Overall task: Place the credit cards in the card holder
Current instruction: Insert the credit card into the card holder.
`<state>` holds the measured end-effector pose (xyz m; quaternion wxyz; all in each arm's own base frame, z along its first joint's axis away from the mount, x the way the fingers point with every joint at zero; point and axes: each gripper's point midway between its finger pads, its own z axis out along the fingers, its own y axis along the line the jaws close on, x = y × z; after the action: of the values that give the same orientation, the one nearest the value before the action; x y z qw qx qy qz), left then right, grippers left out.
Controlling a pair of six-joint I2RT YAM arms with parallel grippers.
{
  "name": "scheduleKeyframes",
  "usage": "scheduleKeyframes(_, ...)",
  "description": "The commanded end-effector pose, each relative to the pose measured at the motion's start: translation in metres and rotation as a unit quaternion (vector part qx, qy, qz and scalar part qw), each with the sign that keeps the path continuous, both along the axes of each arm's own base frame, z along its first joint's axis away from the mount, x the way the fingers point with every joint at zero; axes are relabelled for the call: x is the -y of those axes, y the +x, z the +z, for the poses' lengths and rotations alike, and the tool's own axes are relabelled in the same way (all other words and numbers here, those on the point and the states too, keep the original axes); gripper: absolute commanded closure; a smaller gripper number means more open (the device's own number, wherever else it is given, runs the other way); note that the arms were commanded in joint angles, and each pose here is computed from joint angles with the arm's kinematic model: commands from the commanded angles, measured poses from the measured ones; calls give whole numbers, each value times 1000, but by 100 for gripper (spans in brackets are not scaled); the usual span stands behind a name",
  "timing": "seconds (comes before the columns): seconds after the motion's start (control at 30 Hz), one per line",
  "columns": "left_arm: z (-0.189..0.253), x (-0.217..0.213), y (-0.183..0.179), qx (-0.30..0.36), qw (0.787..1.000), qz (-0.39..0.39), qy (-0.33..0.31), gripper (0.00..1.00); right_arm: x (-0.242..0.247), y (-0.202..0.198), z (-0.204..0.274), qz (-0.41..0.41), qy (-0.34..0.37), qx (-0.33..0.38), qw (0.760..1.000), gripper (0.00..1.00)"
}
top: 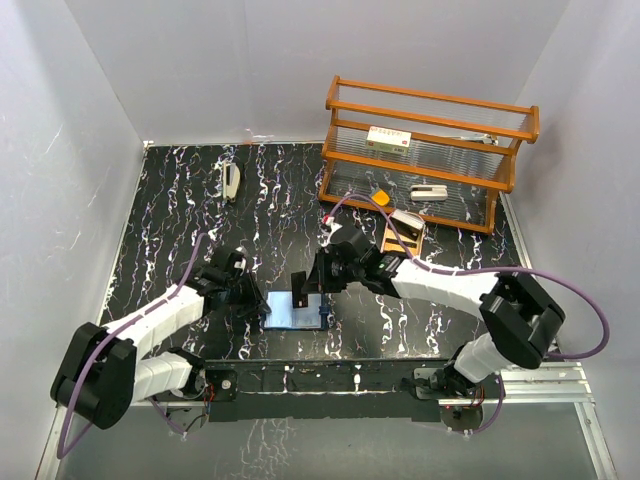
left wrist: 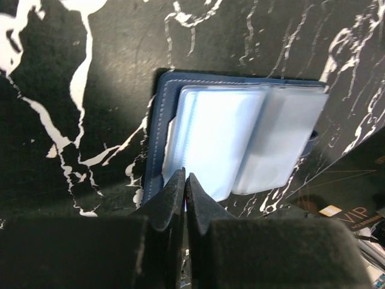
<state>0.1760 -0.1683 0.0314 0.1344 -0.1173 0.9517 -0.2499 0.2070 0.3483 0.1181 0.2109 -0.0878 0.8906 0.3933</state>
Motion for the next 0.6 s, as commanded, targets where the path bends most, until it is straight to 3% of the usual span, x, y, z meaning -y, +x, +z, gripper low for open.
scheduleKeyframes(0.0,-12,-5,-11,-21,1000,14,5,100,-18,-9,6,20,61,-26,998,100)
scheduleKeyframes(0.57,-24,-4,-27,-39,999,22,-18,100,-6,-20,-60,17,16,-111,994,99)
